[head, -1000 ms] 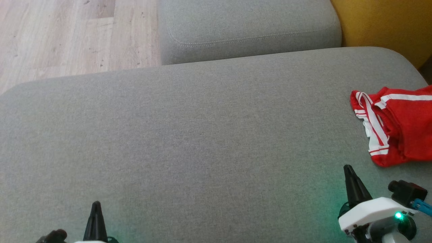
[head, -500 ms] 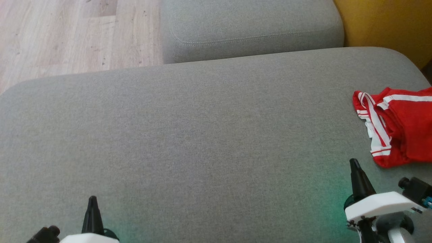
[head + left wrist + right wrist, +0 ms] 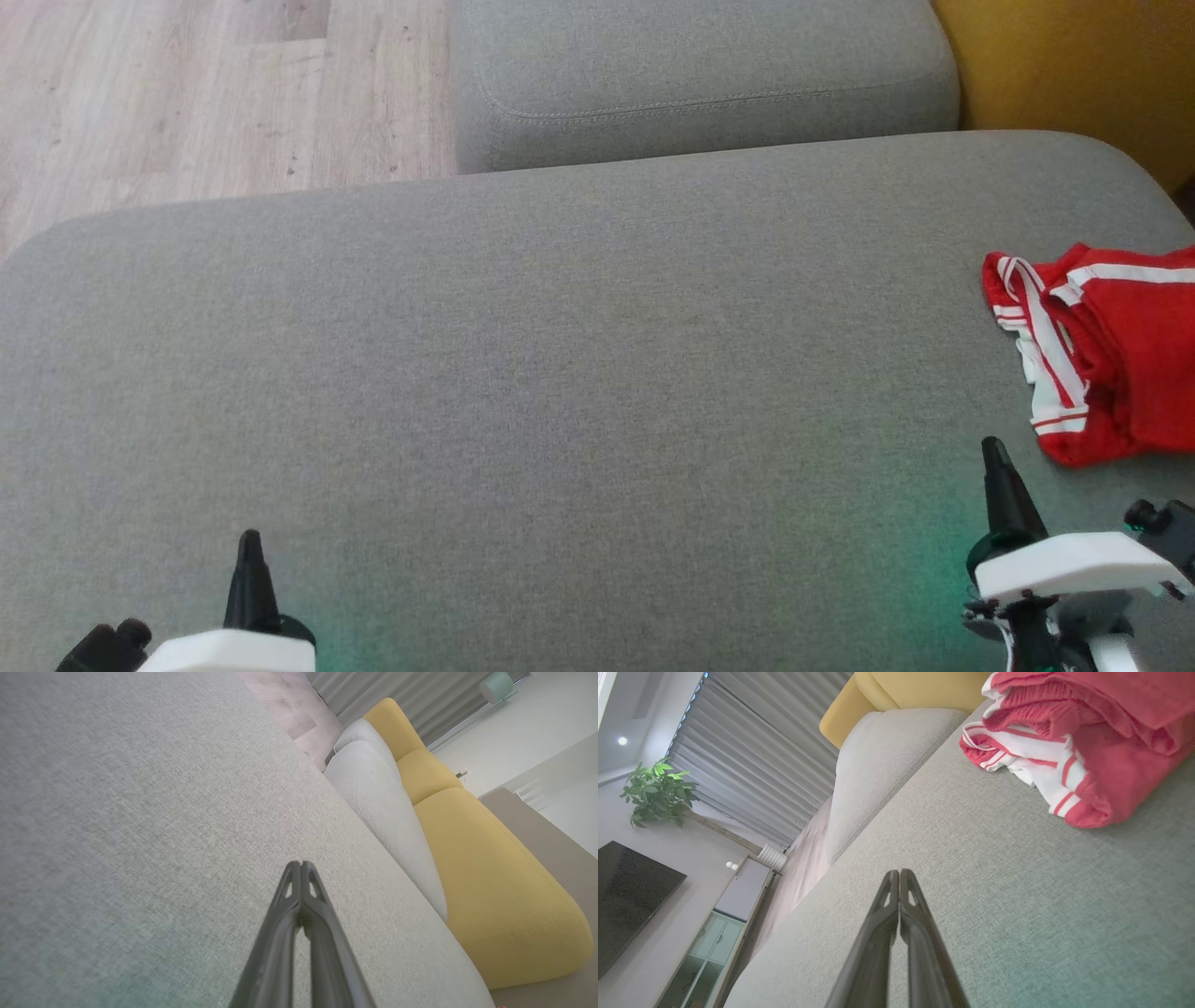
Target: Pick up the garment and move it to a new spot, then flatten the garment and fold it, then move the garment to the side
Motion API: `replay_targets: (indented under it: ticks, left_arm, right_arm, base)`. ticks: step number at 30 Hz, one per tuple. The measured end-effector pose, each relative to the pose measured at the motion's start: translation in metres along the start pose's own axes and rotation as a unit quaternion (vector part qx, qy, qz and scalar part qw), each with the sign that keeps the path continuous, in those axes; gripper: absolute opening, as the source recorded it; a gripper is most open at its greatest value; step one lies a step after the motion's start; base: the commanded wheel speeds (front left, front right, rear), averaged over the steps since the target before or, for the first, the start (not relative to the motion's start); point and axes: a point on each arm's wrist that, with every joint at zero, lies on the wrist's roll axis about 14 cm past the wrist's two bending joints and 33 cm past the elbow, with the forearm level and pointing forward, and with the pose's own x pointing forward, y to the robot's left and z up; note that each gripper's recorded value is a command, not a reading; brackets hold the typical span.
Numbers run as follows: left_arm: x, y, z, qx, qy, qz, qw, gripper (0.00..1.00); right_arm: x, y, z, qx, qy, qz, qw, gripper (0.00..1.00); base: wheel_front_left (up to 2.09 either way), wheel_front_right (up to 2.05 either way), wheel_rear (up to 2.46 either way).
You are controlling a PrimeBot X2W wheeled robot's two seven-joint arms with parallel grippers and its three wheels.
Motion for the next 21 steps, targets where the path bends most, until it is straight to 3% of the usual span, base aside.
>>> replay_targets:
  ticks: [21]
  left_arm:
    - [0.006,-0.007,0.009,-0.107,-0.007,-0.009,0.994,0.0]
  right_arm:
    - [0.007,0.005,0.012,0.118,-0.016,0.009,0.993,0.0]
  base:
    - [0.0,0.0,0.0]
